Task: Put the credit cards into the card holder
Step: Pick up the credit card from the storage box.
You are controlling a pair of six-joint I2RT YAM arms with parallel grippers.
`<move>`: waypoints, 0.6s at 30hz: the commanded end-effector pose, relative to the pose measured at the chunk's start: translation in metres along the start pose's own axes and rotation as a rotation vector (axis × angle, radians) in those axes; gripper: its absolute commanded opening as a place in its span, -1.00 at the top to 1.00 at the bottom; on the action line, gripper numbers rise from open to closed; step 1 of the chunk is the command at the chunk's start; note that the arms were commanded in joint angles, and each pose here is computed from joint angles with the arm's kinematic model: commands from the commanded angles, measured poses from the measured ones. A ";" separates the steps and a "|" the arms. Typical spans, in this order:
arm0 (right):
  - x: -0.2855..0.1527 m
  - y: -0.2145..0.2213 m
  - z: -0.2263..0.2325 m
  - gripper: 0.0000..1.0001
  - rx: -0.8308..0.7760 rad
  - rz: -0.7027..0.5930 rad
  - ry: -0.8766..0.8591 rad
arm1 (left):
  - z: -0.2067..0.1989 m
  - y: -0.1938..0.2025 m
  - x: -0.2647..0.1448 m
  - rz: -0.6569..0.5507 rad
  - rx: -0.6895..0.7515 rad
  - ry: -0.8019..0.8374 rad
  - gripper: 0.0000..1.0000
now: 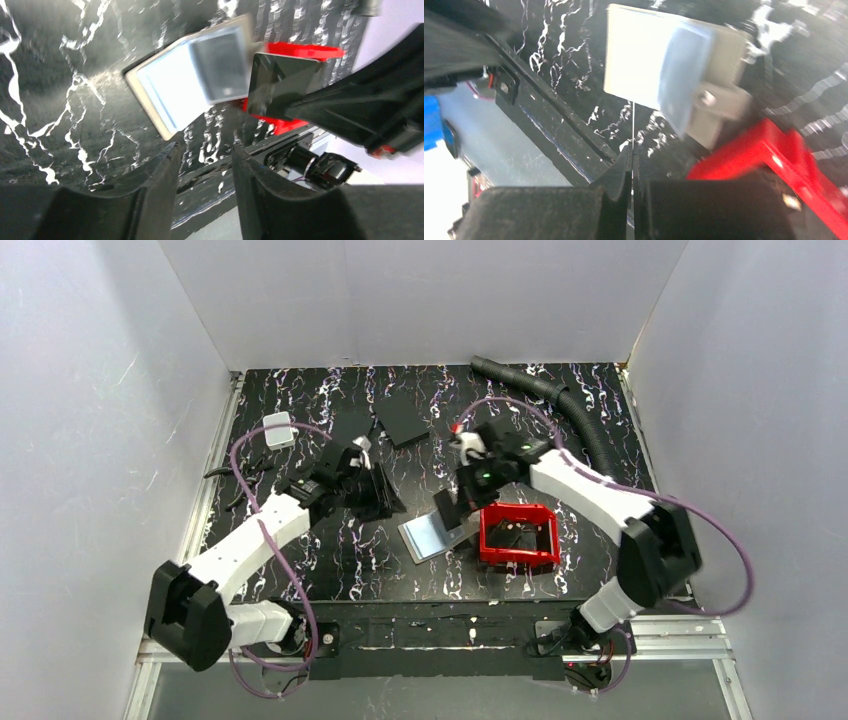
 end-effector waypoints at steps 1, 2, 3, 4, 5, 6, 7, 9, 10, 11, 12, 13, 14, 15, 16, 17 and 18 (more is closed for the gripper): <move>0.035 0.005 0.028 0.97 -0.140 0.157 -0.016 | 0.016 0.030 0.030 0.142 -0.157 0.050 0.26; 0.043 0.006 0.026 0.97 -0.146 0.180 0.004 | 0.015 0.032 0.037 0.151 -0.176 0.072 0.32; 0.050 0.007 0.023 0.97 -0.148 0.202 0.018 | 0.016 0.033 0.042 0.167 -0.189 0.077 0.37; 0.056 0.008 0.020 0.97 -0.151 0.222 0.029 | 0.018 0.035 0.050 0.189 -0.198 0.066 0.42; 0.062 0.008 0.015 0.97 -0.147 0.237 0.051 | 0.019 0.035 0.055 0.198 -0.200 0.068 0.47; 0.065 0.009 0.010 0.97 -0.142 0.251 0.075 | 0.019 0.035 0.060 0.201 -0.199 0.068 0.51; 0.067 0.009 0.007 0.97 -0.142 0.262 0.089 | 0.020 0.034 0.064 0.205 -0.197 0.063 0.55; 0.069 0.010 0.001 0.97 -0.138 0.278 0.122 | 0.020 0.036 0.071 0.222 -0.192 0.058 0.58; 0.069 0.010 0.000 0.97 -0.135 0.282 0.130 | 0.020 0.036 0.073 0.227 -0.191 0.056 0.59; 0.068 0.011 -0.001 0.97 -0.132 0.278 0.130 | 0.020 0.037 0.076 0.231 -0.190 0.054 0.59; 0.068 0.011 -0.001 0.97 -0.128 0.275 0.123 | 0.020 0.038 0.078 0.235 -0.188 0.052 0.59; 0.068 0.012 -0.002 0.97 -0.121 0.269 0.118 | 0.020 0.040 0.080 0.239 -0.186 0.045 0.59; 0.067 0.012 -0.002 0.97 -0.112 0.265 0.114 | 0.022 0.042 0.082 0.245 -0.188 0.034 0.59; 0.067 0.011 -0.003 0.97 -0.106 0.257 0.107 | 0.024 0.043 0.085 0.251 -0.193 0.025 0.59; 0.065 0.010 -0.004 0.97 -0.095 0.250 0.100 | 0.026 0.045 0.087 0.257 -0.194 0.016 0.58; 0.065 0.008 -0.005 0.97 -0.087 0.236 0.093 | 0.028 0.046 0.089 0.261 -0.195 0.006 0.58; 0.064 0.008 -0.007 0.97 -0.072 0.233 0.083 | 0.031 0.047 0.092 0.265 -0.194 -0.003 0.58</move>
Point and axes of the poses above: each gripper's point midway between its finger pads, its own x axis out along the fingers, its own z axis along the line the jaws close on, y = z × x, the point moved 4 cm from there along -x, back along the fingers, and after that the axes turned 5 degrees about x, right-handed, at the moved point
